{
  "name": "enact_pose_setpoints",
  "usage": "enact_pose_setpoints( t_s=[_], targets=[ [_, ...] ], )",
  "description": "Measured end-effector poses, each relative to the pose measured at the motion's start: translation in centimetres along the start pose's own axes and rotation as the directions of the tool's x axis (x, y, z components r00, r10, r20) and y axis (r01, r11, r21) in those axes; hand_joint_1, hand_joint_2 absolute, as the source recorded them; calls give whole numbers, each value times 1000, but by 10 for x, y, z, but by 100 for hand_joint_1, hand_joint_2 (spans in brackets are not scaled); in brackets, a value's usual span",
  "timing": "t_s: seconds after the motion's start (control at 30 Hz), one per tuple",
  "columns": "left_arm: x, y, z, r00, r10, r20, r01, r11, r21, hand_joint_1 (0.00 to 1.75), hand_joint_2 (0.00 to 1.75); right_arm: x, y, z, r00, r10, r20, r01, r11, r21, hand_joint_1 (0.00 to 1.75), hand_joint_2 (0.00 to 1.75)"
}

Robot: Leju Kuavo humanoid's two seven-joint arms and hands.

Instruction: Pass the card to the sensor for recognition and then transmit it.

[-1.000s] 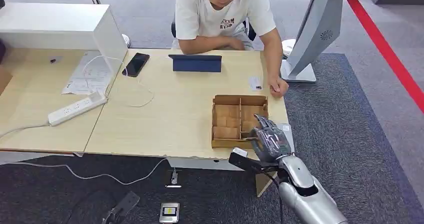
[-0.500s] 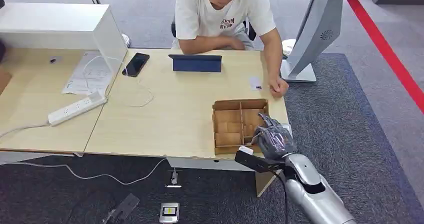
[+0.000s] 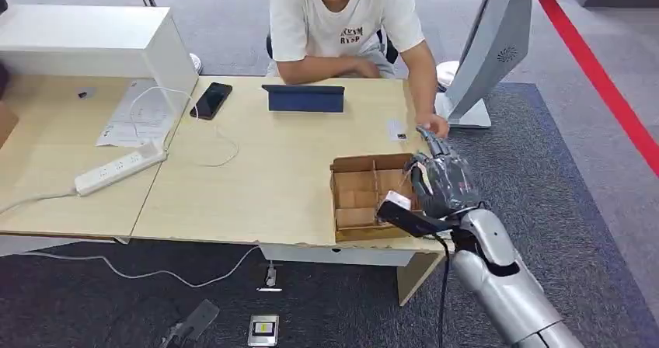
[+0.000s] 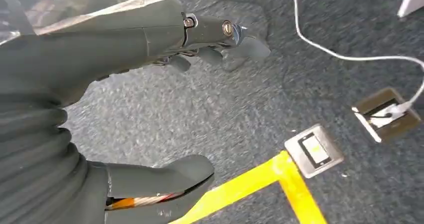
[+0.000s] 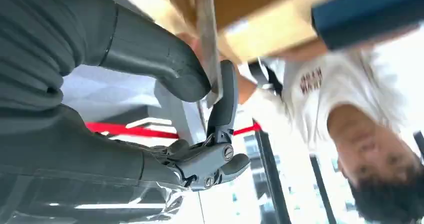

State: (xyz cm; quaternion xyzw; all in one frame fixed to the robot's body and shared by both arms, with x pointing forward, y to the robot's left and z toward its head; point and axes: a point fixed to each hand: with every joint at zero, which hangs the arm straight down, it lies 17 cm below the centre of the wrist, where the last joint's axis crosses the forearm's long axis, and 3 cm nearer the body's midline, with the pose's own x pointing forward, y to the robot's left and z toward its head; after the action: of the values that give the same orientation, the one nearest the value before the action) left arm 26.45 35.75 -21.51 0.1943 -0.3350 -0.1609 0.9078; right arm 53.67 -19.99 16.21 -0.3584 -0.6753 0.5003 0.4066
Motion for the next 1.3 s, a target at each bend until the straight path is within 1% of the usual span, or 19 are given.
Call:
enact_pose_setpoints(
  t_s=[0.13, 0.3, 0.43, 0.53, 0.67, 0.8, 0.9, 1.0, 1.3],
  targets=[
    [2, -2, 0, 1000, -5, 11, 5, 1000, 0, 0, 175, -5, -47, -16, 1000, 10, 7, -9, 996, -92, 175, 175],
    [5, -4, 1, 1000, -6, 19, 6, 1000, -3, 0, 175, -2, -81, -29, 999, 29, 37, -22, 987, -158, 175, 175],
    [6, -5, 1, 1000, -8, 22, 8, 1000, -11, 0, 175, 10, -91, -37, 996, 42, 84, -27, 985, -172, 175, 175],
    [8, -7, 0, 1000, -10, 23, 11, 1000, -22, 0, 175, 18, -104, -52, 991, 49, 125, -26, 983, -183, 175, 175],
    [13, -9, -2, 999, -27, 20, 28, 999, -45, 0, 175, 25, -129, -84, 984, 40, 174, -9, 985, -174, 175, 175],
    [24, -10, -5, 998, -51, 29, 53, 996, -68, 0, 175, 23, -149, -115, 987, 40, 156, -18, 990, -138, 175, 175],
    [33, -9, -8, 997, -66, 41, 69, 995, -75, 0, 175, 21, -150, -128, 991, 38, 129, -25, 995, -95, 175, 175],
    [37, -9, -9, 996, -73, 44, 76, 994, -76, 0, 175, 19, -138, -134, 992, 52, 113, -47, 998, -45, 175, 175],
    [36, -8, -9, 996, -76, 37, 79, 994, -78, 0, 175, 9, -92, -131, 997, 46, 57, -50, 996, 72, 175, 175]
  ],
)
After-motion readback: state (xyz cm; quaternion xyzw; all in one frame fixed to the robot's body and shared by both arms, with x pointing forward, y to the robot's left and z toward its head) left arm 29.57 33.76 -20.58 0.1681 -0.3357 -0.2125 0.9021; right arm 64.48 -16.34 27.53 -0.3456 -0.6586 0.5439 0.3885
